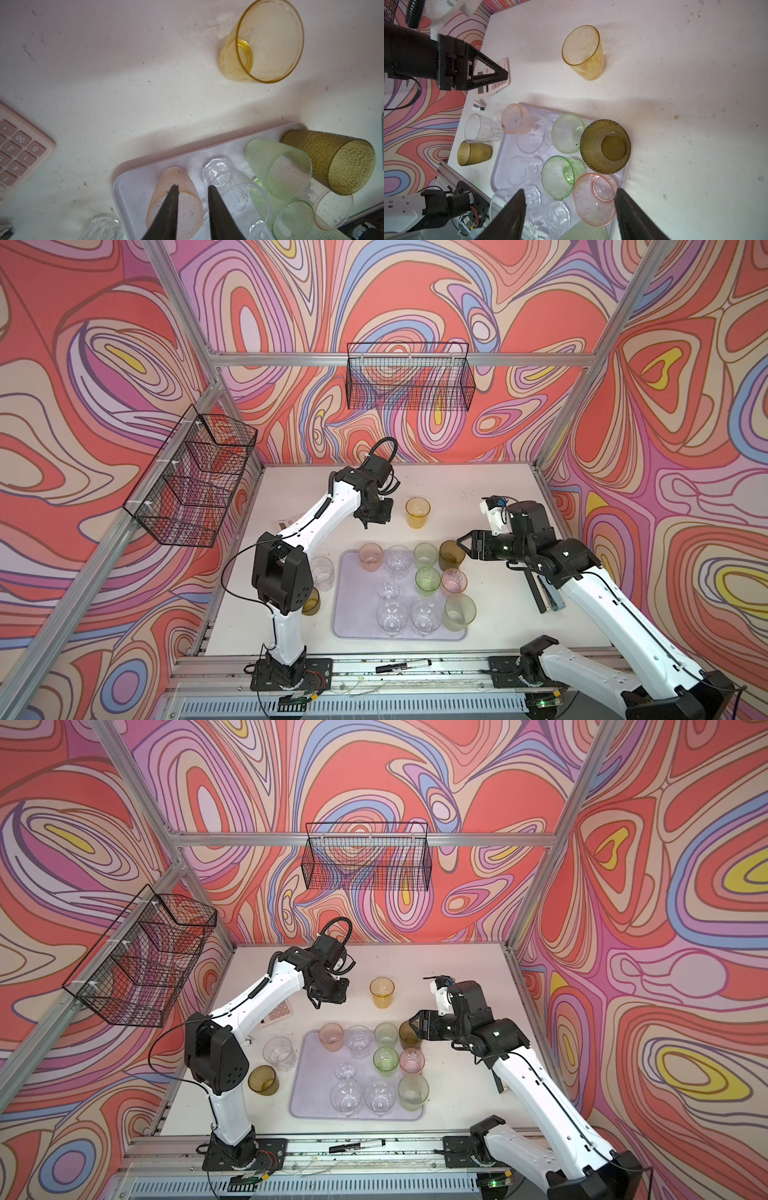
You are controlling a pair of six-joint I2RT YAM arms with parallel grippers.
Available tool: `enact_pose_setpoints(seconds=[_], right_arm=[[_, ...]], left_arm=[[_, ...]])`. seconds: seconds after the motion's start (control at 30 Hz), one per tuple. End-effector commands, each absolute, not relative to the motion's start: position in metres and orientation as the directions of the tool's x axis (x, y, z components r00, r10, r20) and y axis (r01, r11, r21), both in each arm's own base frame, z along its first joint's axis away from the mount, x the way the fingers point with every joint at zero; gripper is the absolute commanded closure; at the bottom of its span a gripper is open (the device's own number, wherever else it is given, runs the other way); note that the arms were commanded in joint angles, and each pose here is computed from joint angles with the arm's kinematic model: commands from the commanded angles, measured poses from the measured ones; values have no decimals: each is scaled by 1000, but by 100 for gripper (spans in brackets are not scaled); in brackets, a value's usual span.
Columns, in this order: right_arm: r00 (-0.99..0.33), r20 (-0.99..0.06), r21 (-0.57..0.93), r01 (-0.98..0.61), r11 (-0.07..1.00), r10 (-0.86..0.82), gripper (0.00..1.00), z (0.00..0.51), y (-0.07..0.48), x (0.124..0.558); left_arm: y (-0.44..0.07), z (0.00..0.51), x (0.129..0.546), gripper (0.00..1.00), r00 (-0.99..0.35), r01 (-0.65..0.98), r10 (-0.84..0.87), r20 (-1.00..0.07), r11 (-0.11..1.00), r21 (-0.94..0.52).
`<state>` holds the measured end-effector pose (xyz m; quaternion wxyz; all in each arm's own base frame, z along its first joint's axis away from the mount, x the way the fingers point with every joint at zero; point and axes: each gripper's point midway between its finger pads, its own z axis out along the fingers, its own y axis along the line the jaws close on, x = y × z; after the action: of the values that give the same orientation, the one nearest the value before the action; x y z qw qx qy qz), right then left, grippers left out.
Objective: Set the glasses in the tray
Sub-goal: 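Raise the left gripper and move it over the yellow glass beyond the tray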
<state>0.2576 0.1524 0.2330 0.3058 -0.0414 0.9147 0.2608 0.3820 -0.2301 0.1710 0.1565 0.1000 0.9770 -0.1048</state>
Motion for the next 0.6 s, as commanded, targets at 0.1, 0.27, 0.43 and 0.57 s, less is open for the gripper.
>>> enact_pose_setpoints(seconds=[0.1, 0.27, 0.43, 0.57], right_arm=[[-794, -601, 455, -246, 856, 91, 29, 246, 151, 255], [-794, -601, 452, -247, 857, 88, 29, 246, 150, 254], [-792, -605, 448, -252, 858, 84, 30, 248, 150, 254], [-791, -606, 449, -251, 857, 86, 30, 247, 150, 255]], left_arm=[[-240, 172, 395, 71, -926, 253, 188, -328, 952, -170], [-249, 171, 407, 71, -922, 260, 188, -339, 949, -181], [-260, 169, 417, 71, -918, 270, 187, -351, 941, -206], [-267, 167, 425, 70, -913, 279, 188, -361, 936, -216]])
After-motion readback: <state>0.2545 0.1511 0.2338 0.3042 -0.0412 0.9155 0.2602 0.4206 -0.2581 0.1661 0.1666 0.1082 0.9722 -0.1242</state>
